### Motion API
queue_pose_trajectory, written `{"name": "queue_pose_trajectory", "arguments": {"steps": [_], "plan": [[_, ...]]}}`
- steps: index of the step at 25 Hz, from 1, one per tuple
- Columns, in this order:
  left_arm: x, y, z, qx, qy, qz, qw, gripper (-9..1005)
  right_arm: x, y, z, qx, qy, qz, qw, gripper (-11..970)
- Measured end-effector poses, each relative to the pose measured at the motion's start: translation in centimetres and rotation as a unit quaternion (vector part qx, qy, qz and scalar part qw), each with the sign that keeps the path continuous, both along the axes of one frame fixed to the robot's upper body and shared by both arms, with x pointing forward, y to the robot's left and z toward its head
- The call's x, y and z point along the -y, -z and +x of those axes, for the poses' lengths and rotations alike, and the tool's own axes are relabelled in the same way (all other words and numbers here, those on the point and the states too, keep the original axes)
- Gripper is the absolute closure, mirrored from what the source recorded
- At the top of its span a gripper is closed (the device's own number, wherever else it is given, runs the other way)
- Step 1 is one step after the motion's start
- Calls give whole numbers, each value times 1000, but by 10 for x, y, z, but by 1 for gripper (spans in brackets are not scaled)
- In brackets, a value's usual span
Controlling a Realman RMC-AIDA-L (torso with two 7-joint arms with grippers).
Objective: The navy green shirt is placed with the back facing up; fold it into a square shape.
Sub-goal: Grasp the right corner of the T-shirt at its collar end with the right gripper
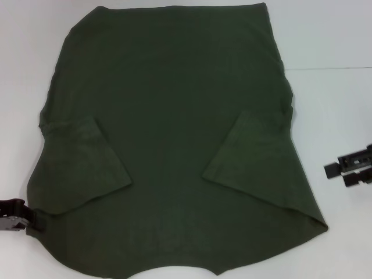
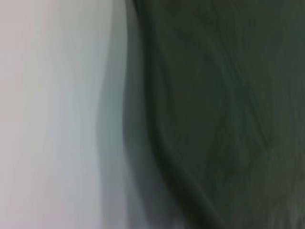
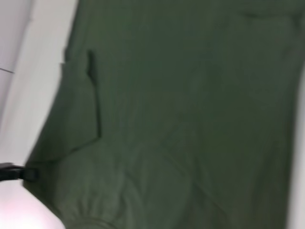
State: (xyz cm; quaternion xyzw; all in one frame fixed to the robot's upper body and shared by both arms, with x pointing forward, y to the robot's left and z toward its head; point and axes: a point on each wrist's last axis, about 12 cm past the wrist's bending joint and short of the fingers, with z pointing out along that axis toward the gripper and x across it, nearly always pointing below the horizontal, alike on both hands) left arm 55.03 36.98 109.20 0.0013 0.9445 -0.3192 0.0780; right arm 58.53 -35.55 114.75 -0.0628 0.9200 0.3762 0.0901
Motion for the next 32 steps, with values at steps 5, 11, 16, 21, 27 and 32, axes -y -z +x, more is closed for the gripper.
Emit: {"name": "queue_pose_trajectory", "arguments": {"steps": [5, 11, 16, 21, 27, 32], "plan": [[1, -1, 2, 1, 2, 0, 1000, 952, 3, 9, -4, -27, 3, -27, 999, 119], [0, -2, 2, 2, 2, 0, 1000, 951, -5, 22, -6, -40, 3, -30, 999, 119], [2, -3, 4, 3, 3, 0, 1000, 952, -10, 31, -9, -45, 0, -38, 998, 118], [2, -3, 4, 3, 2, 1, 1000, 951, -14, 39, -12, -49, 0, -43, 998, 118], [3, -2, 5, 3, 2, -1, 1000, 952, -21, 51, -15, -54, -6, -51, 997, 119], [4, -2, 5, 3, 2, -1, 1000, 952, -21, 55, -15, -51, -4, -55, 997, 119]]}}
